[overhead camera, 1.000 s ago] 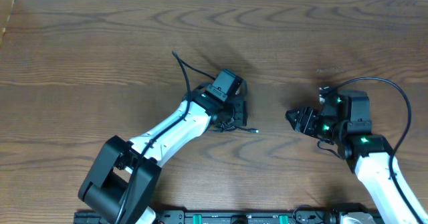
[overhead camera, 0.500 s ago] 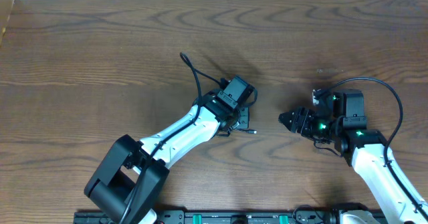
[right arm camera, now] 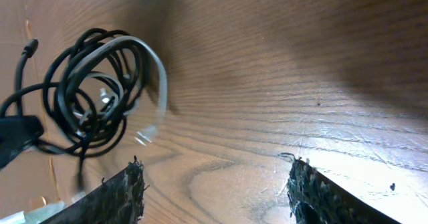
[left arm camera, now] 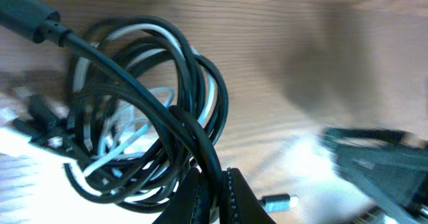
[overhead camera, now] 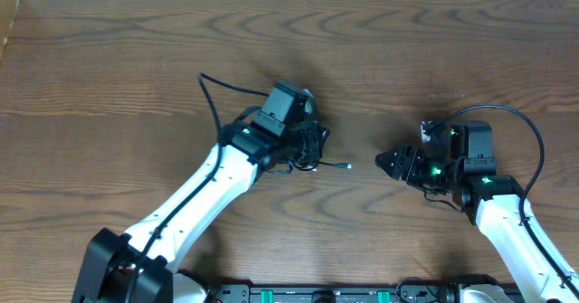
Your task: Untangle cables
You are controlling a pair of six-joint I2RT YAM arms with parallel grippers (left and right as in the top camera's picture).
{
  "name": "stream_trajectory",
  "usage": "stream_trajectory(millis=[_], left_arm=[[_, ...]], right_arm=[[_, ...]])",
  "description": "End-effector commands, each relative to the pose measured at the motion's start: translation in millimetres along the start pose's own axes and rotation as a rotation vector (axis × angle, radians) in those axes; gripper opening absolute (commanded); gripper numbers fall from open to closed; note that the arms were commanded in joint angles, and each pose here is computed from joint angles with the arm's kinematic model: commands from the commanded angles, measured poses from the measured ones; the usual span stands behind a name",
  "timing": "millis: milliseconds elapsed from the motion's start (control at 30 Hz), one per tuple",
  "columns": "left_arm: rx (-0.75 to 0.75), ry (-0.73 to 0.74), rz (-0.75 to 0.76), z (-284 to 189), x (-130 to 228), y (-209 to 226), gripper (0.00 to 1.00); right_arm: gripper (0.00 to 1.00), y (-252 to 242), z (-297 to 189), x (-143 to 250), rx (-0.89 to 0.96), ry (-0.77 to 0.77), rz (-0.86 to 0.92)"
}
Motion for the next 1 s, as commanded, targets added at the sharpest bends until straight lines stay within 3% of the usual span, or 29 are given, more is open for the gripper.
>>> stream_trajectory(millis=[0,367,800,967], left_arm=[[0.191,0.042,-0.008,-13,-3,-22,0.08],[0.451,0.078,0.228,-29,5,-45,0.08],[0.456,0.07,0.443,-27,15,-42,0.08],[0.403,0.093,0.431,-19,23,-29,0.08]], right_arm=[[0.67,10,-3,-3,-0.033,0.002,-0.007],[0.73,10,-3,-3,-0.036,0.004,-0.007],[0.77,10,-3,-3,-0.036,0.004,-0.007],[0.78,10,-3,-3,-0.036,0.004,-0.007]])
Point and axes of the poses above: each gripper's point midway between its finger pads, its own z axis out along the fingers, its own y axis along the line the jaws close on, x = y × z, the point moved 3 cm from there along -z, back along the fingers, and after that the axes turned 12 degrees about z, right-handed, at the moved point
